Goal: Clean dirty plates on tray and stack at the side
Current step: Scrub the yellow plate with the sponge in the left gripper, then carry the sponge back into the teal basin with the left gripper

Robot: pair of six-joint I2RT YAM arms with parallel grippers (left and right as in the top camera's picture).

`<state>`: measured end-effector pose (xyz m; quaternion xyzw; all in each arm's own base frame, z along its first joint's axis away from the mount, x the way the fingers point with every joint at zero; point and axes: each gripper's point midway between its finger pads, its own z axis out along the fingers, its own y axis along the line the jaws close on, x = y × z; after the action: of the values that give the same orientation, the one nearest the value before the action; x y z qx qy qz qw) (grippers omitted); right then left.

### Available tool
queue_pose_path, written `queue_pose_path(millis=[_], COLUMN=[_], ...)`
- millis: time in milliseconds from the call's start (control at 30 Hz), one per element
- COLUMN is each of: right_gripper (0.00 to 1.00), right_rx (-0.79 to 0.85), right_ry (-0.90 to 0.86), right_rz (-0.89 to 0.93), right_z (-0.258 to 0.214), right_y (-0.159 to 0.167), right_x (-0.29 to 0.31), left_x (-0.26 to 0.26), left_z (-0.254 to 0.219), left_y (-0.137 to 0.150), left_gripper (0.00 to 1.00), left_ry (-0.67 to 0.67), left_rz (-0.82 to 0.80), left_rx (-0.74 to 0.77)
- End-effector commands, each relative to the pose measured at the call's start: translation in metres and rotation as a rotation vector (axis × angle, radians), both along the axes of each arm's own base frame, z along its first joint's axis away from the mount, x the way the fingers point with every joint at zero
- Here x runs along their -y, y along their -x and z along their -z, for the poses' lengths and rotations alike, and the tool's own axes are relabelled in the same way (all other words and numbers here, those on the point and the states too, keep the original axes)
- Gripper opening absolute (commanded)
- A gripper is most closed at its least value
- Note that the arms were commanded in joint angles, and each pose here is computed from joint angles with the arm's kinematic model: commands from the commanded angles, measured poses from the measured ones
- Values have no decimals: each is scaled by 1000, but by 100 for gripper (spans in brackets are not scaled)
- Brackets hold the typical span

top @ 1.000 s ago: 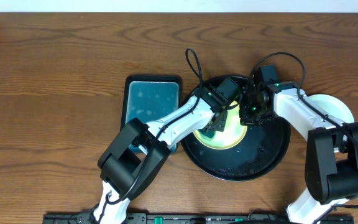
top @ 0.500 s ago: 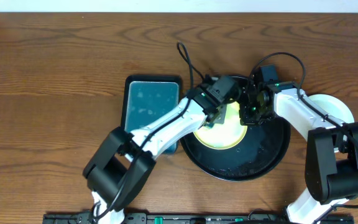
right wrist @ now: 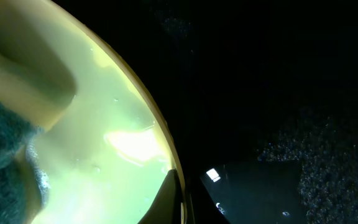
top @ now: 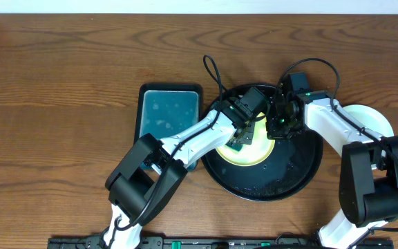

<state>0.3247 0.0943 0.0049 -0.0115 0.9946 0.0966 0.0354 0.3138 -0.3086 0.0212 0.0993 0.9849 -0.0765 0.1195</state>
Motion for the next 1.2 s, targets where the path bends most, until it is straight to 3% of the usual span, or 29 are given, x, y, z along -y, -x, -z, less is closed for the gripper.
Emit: queue_pose_path(millis=[0, 233, 467, 667, 1167], right_gripper=[1, 1, 1, 1, 1], right_rx=[-17, -17, -17, -17, -15], right_ry=[42, 42, 42, 42, 42], right_rz=[10, 10, 10, 10, 10], right_z=[7, 7, 7, 7, 7], right_y=[4, 4, 4, 4, 4], right_x=[10, 10, 10, 10, 10], left_x=[-7, -27, -38, -79, -189], left_z=[5, -4, -57, -88, -57], left_y=[8, 15, 1, -10, -26], left_gripper=[8, 7, 7, 7, 8], left_ry=[-31, -75, -9, -8, -96], left_rz=[-6, -12, 5, -57, -273], left_rx=[-35, -74, 19, 37, -69])
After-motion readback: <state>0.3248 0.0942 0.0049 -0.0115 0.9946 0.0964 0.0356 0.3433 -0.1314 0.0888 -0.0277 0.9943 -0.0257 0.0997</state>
